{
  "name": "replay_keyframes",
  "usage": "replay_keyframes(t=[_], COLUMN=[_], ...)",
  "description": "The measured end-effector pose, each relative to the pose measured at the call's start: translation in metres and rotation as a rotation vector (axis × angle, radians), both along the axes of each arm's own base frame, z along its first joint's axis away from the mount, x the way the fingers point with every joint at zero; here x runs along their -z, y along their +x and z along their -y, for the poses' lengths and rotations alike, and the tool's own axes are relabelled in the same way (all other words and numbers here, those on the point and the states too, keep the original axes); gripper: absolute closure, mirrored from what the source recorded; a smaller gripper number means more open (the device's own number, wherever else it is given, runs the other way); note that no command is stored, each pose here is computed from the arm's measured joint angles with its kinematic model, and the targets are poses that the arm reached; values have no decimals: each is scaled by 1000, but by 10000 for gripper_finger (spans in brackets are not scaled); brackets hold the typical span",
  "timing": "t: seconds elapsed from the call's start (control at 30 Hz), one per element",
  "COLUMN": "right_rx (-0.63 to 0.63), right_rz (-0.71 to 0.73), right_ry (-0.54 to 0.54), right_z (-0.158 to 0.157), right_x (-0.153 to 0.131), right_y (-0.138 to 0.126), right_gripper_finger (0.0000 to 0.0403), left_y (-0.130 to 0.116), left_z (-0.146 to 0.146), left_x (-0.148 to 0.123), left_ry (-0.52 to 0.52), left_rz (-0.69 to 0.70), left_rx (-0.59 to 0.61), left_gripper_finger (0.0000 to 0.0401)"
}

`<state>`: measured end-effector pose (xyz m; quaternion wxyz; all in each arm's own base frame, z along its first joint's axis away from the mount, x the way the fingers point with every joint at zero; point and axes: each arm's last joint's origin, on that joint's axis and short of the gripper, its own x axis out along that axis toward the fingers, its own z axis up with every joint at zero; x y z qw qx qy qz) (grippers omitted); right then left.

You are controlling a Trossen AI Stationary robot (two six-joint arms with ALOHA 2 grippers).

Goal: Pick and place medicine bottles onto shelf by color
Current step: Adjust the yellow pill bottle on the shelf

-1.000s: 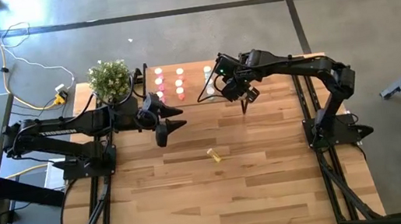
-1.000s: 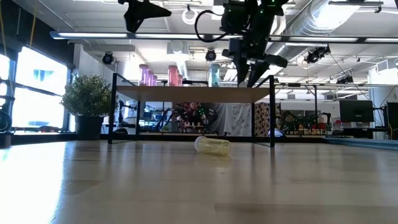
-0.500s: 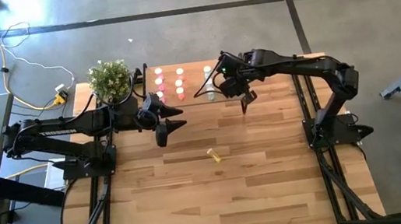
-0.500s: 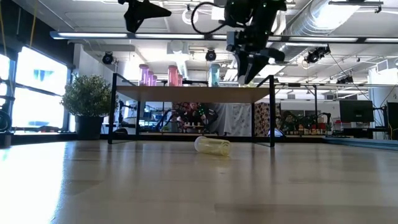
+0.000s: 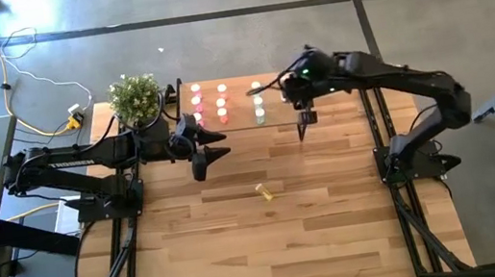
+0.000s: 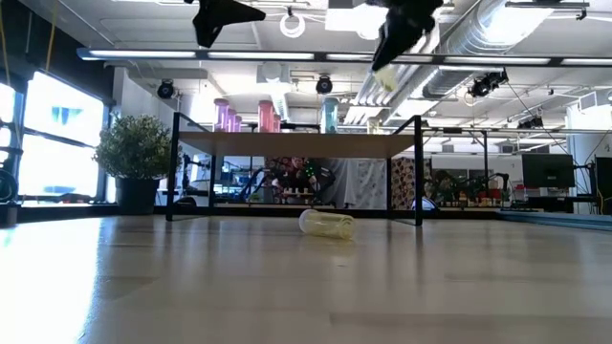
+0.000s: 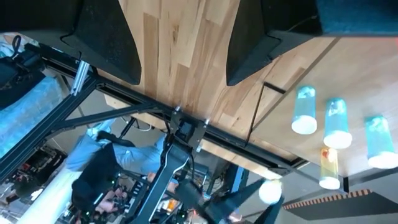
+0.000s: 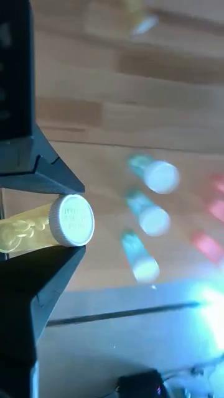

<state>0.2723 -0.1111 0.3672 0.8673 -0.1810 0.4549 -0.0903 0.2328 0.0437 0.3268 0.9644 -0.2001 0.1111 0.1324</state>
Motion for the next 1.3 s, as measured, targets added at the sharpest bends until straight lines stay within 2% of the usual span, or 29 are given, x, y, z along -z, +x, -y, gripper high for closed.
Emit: replay_keyframes(t=[0.33,0.5,0.77,1.07,1.3], right_rx=[237,299,328,333,375], right_rz=[453,589,827,1076,1085], right_ry=[134,201,280,264,274], right_z=[-18,-26,-30,-26,-25], right_x=[-60,-64,-14,61,100], right_y=[-45,-65,-74,-68,-70], right_gripper_finger=[277,277,277,277,277], left_y=[0,0,0,0,0], left_z=[-1,-1,-1,-1,-1], left_x=[0,-1,-1,-1,-1], left_ry=[9,9,30,32,33], left_rz=[3,4,-1,-2,6], left_rx=[-30,-28,-19,-18,-18], left_gripper_finger=[174,174,174,174,174])
